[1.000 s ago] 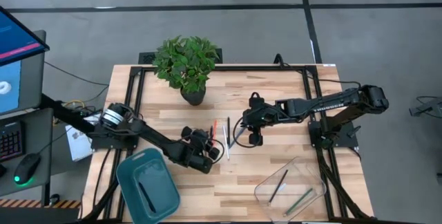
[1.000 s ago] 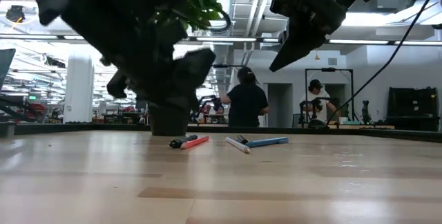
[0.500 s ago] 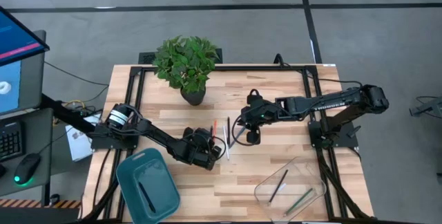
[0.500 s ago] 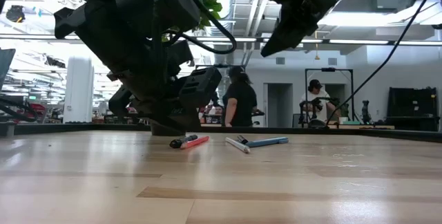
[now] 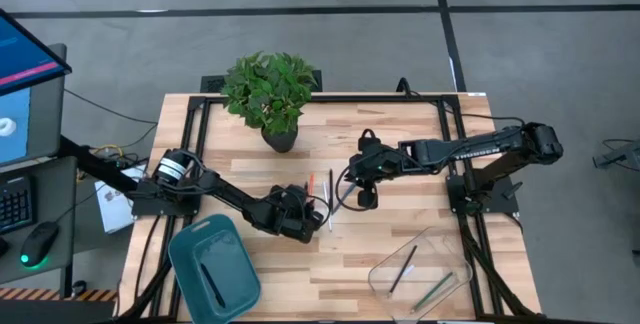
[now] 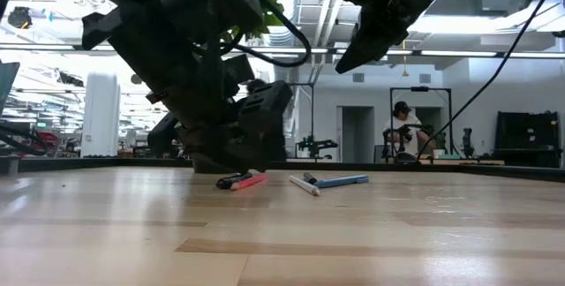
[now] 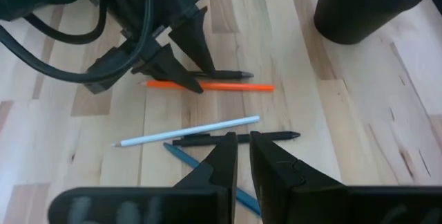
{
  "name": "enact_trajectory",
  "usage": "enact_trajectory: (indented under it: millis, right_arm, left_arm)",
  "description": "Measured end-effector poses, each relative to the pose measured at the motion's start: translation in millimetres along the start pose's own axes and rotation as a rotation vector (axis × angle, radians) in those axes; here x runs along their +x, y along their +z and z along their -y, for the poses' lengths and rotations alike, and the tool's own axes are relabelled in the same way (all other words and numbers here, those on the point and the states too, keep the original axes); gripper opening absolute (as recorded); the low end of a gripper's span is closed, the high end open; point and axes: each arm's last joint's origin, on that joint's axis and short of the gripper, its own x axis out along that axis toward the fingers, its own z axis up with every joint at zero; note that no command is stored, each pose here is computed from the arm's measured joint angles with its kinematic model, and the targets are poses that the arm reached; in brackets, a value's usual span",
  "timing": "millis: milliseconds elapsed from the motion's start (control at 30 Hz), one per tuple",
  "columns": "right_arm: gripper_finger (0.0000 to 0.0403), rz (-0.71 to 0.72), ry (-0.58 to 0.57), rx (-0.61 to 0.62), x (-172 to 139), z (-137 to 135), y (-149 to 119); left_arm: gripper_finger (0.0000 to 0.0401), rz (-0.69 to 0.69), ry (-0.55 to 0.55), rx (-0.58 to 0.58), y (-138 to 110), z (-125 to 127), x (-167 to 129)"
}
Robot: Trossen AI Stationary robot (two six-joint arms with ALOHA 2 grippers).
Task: Sort pens & pencils
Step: Put the left black pen into the blue bin
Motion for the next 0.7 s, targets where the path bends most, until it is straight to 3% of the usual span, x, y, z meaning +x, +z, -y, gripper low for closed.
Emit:
enact_trajectory:
  millis: [500,700]
  right_arm:
    - [0.0063,0.000,0.000,0.006,0,0,0]
    - [0.0063,0.000,0.000,0.006,0,0,0]
  left_arm:
    - [0.0128,-0.015,0.123,0.032,-4,-15,0]
    - [0.0128,-0.033,0.113,0.015,-4,-14,0]
